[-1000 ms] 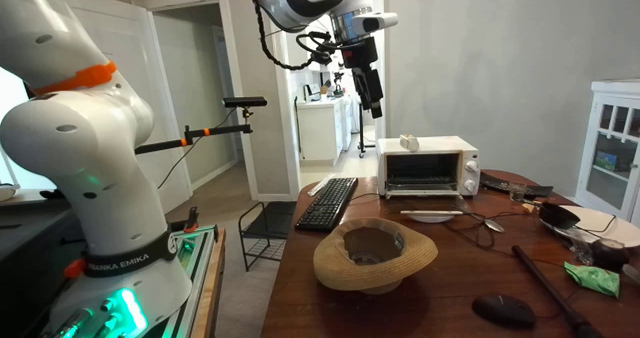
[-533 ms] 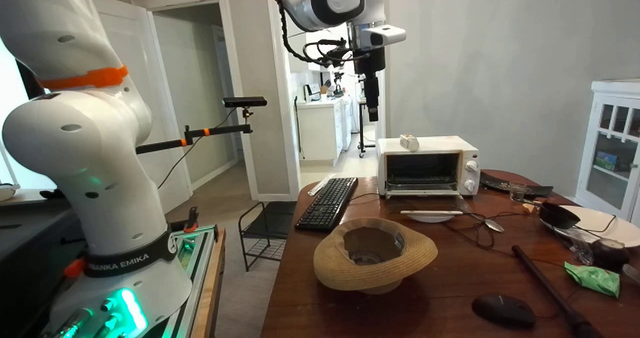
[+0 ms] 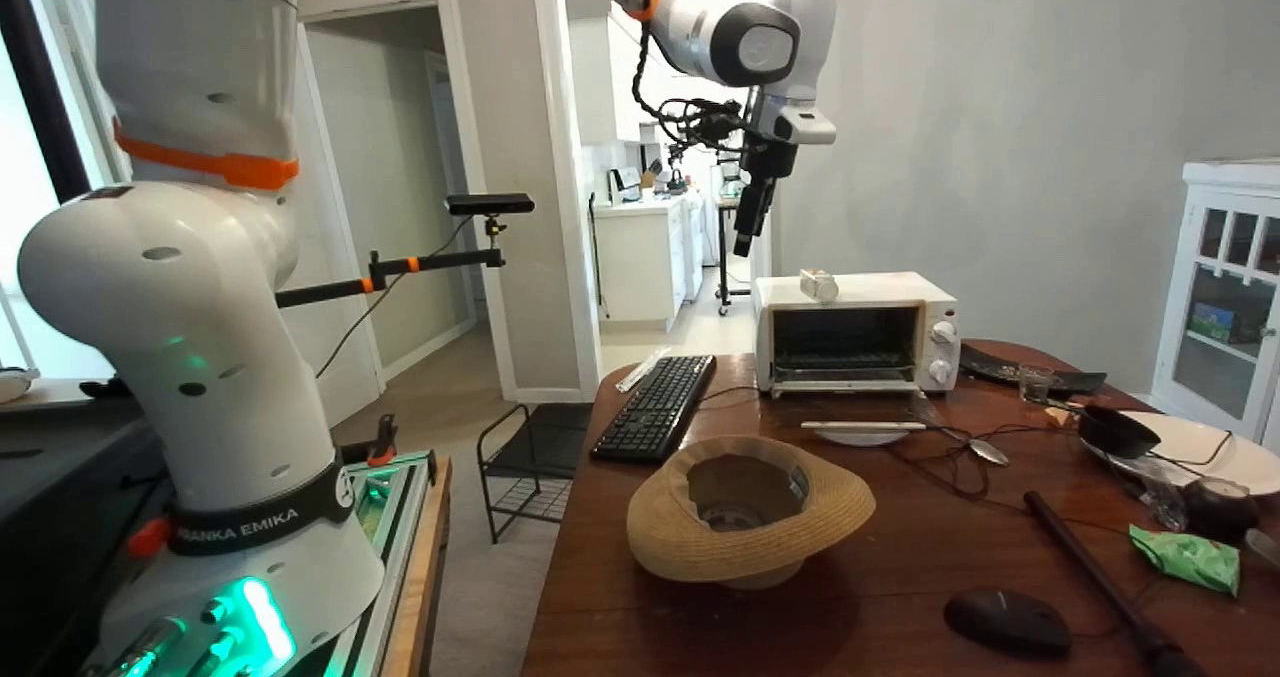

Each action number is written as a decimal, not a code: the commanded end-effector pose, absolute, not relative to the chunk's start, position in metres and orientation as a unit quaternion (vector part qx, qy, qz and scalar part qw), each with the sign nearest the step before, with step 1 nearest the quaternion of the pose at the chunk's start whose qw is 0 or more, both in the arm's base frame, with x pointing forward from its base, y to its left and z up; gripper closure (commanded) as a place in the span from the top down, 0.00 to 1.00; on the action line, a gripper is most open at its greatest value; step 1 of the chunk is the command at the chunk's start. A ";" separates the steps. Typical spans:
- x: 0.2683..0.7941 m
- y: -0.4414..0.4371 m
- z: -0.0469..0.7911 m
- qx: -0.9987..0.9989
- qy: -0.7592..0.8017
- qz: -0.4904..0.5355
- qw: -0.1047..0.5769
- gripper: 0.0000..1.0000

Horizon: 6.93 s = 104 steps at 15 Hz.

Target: Remove the bottle from the top of the oven grill

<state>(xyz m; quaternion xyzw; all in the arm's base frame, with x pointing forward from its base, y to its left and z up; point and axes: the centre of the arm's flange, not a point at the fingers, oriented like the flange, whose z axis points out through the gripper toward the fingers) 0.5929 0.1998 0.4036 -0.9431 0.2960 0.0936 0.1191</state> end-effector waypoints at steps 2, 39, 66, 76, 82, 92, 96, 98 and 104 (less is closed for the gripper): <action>0.684 0.226 0.391 -0.902 0.354 0.182 0.168 1.00; 0.719 0.226 0.223 -0.574 0.575 0.493 0.310 1.00; 0.738 0.286 0.218 -0.578 0.591 0.411 0.384 1.00; 0.772 0.296 0.226 -0.562 0.613 0.369 0.415 1.00; 0.786 0.286 0.205 -0.551 0.637 0.350 0.411 1.00; 0.795 0.285 0.192 -0.553 0.649 0.340 0.397 0.40; 0.796 0.281 0.201 -0.566 0.658 0.320 0.380 0.24; 0.801 0.272 0.228 -0.601 0.662 0.276 0.353 0.24; 0.817 0.233 0.319 -0.668 0.677 0.123 0.284 0.24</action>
